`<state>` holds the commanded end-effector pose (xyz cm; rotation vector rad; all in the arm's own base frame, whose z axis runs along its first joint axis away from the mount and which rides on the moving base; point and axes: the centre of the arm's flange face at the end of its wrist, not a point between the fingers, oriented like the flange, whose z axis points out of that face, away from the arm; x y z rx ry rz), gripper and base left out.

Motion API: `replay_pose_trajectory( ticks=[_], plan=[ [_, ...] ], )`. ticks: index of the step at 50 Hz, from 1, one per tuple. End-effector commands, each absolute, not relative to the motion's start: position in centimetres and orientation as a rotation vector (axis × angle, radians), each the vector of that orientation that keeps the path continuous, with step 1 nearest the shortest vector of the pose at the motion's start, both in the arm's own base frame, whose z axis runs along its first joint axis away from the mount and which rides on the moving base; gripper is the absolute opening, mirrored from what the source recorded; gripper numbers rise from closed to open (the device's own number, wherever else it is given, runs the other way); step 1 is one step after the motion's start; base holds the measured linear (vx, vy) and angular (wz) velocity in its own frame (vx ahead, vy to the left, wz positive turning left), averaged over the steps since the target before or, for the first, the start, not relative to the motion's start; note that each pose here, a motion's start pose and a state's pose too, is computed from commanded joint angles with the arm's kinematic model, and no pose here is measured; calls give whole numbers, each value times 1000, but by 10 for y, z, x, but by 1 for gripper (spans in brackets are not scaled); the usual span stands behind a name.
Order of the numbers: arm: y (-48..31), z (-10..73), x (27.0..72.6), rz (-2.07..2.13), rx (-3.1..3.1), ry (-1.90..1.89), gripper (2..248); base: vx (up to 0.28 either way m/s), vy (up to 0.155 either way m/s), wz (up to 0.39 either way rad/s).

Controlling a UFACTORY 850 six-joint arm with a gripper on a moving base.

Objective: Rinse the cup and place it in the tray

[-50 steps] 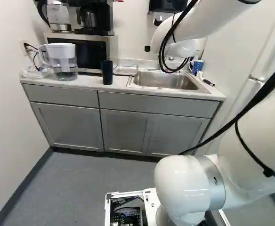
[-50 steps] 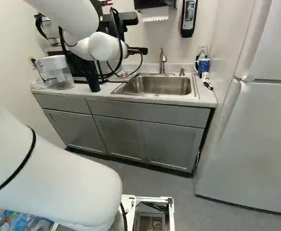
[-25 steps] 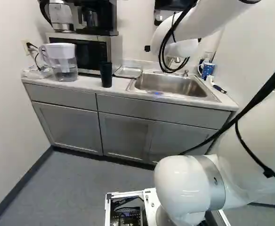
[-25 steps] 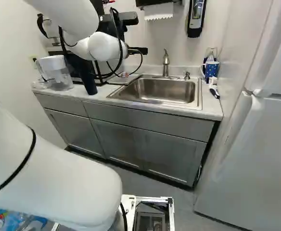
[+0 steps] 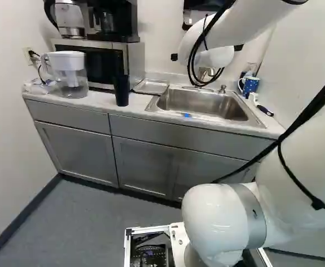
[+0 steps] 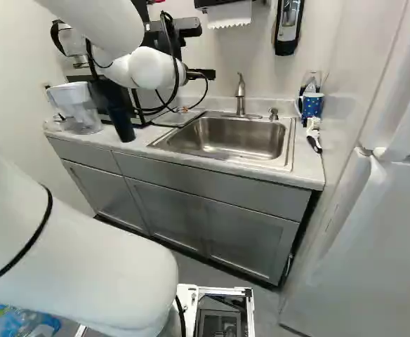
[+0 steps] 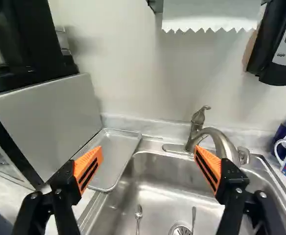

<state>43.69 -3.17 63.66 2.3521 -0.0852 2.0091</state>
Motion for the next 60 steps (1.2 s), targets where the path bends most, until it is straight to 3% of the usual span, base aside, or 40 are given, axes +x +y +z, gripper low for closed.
replay_pose_trajectory(
  ticks=[23, 60],
  plan=[
    [-32, 637, 437, 2009, 2352, -85, 247, 79, -74, 5],
    [-43, 638, 460, 1992, 2349, -109, 247, 1, -1, 0]
  ],
)
